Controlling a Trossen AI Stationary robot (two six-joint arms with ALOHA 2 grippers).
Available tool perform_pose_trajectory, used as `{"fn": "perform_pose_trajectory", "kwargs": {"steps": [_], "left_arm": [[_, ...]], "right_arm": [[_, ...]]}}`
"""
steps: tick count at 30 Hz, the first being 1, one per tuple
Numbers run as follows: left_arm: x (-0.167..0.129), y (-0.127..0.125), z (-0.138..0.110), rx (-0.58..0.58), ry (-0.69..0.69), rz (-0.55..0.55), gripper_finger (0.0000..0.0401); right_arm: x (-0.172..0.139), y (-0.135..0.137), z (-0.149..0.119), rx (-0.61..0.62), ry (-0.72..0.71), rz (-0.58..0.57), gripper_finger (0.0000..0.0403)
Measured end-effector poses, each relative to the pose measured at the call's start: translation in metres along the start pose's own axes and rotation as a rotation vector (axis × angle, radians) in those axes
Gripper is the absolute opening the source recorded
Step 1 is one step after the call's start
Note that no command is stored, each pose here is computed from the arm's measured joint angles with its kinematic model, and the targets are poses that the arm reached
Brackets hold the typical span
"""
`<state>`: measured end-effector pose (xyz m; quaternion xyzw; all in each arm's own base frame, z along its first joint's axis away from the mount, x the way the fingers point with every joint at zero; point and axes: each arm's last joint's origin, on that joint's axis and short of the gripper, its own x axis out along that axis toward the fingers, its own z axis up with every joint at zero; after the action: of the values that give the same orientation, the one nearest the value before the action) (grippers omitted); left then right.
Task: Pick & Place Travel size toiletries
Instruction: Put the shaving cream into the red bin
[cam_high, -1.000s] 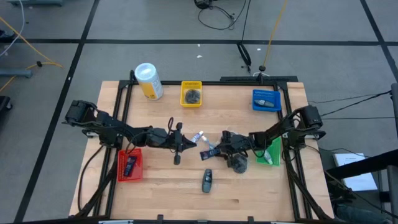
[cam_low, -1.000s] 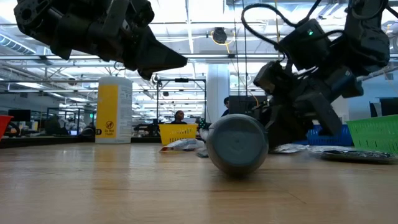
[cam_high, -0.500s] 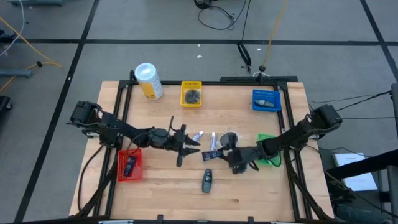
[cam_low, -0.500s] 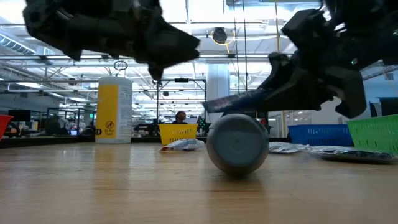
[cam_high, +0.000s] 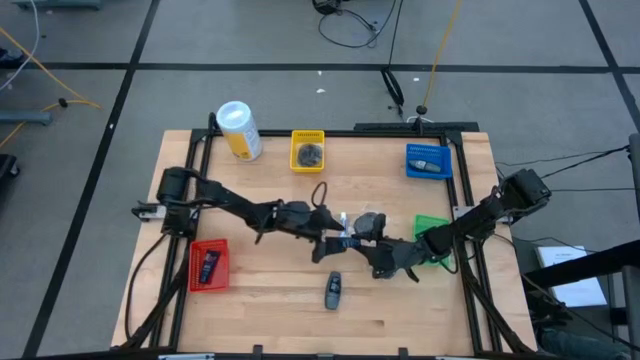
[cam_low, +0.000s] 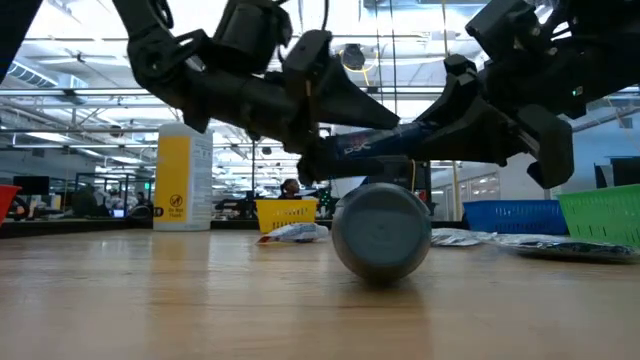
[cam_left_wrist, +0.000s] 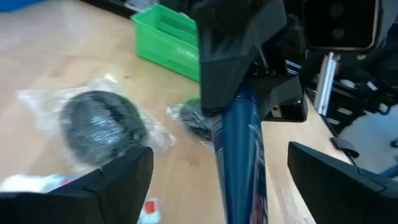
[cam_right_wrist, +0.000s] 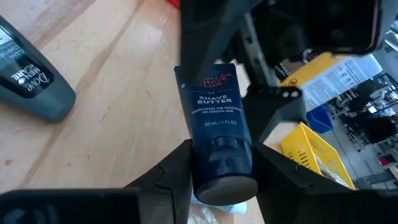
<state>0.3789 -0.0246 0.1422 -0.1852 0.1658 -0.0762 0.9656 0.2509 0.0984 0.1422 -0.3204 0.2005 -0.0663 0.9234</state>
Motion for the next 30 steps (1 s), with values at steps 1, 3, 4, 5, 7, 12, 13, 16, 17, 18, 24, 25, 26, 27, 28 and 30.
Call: {"fn": "perform_pose_trajectory", "kwargs": {"steps": [1, 3, 4, 5, 7, 12, 13, 16, 17, 18, 24, 25, 26, 27, 28, 30], "left_arm": [[0.003, 0.0, -0.001, -0.001, 0.007, -0.004, 0.0359], [0.01, 0.0, -0.002, -0.001, 0.016, -0.008, 0.0347], [0.012, 0.0, -0.003, 0.0, 0.017, -0.01, 0.0338], [0.014, 0.0, -0.004, 0.001, 0.02, -0.012, 0.0328], [0.014, 0.0, -0.003, 0.004, 0.023, -0.026, 0.0304], [0.013, -0.001, -0.002, 0.011, 0.033, -0.024, 0.023], [0.013, -0.001, -0.001, 0.012, 0.033, -0.024, 0.0215], [0.013, -0.001, -0.001, 0.024, 0.033, -0.024, 0.0166], [0.013, -0.001, -0.001, 0.026, 0.033, -0.024, 0.015], [0.013, -0.001, -0.001, 0.026, 0.033, -0.022, 0.0134], [0.013, -0.001, -0.002, 0.033, 0.037, -0.019, 0.0047], [0.013, -0.001, -0.002, 0.037, 0.038, -0.017, 0.0037], [0.013, 0.0, -0.002, 0.037, 0.038, -0.017, 0.003], [0.013, -0.001, -0.002, 0.037, 0.038, -0.018, 0.0025], [0.013, -0.001, -0.002, 0.038, 0.038, -0.019, 0.0024], [0.013, -0.001, -0.002, 0.037, 0.041, -0.019, 0.0027]], "right_arm": [[0.0, 0.0, 0.0, 0.002, -0.002, -0.002, 0.0129], [0.001, -0.002, 0.0, 0.006, -0.001, -0.007, 0.0129], [0.001, -0.002, 0.0, 0.006, 0.0, -0.008, 0.0129], [0.001, -0.002, 0.0, 0.006, 0.001, -0.007, 0.0129], [0.001, -0.001, -0.001, 0.004, 0.003, -0.006, 0.0129], [0.001, -0.001, -0.001, 0.007, 0.005, -0.005, 0.0129], [0.001, -0.002, -0.001, 0.007, 0.005, -0.006, 0.0129], [0.002, -0.003, -0.001, 0.01, 0.009, -0.009, 0.0129], [0.002, -0.003, -0.002, 0.013, 0.01, -0.01, 0.0129], [0.003, -0.003, -0.002, 0.017, 0.012, -0.011, 0.0129], [0.005, -0.005, -0.005, 0.052, 0.036, -0.002, 0.0142], [0.005, -0.005, -0.006, 0.052, 0.04, -0.002, 0.0146], [0.005, -0.005, -0.007, 0.05, 0.045, -0.002, 0.0151], [0.005, -0.005, -0.007, 0.049, 0.046, -0.002, 0.0156], [0.005, -0.005, -0.007, 0.049, 0.045, -0.001, 0.0161], [0.005, -0.005, -0.007, 0.05, 0.045, -0.002, 0.0173]]}}
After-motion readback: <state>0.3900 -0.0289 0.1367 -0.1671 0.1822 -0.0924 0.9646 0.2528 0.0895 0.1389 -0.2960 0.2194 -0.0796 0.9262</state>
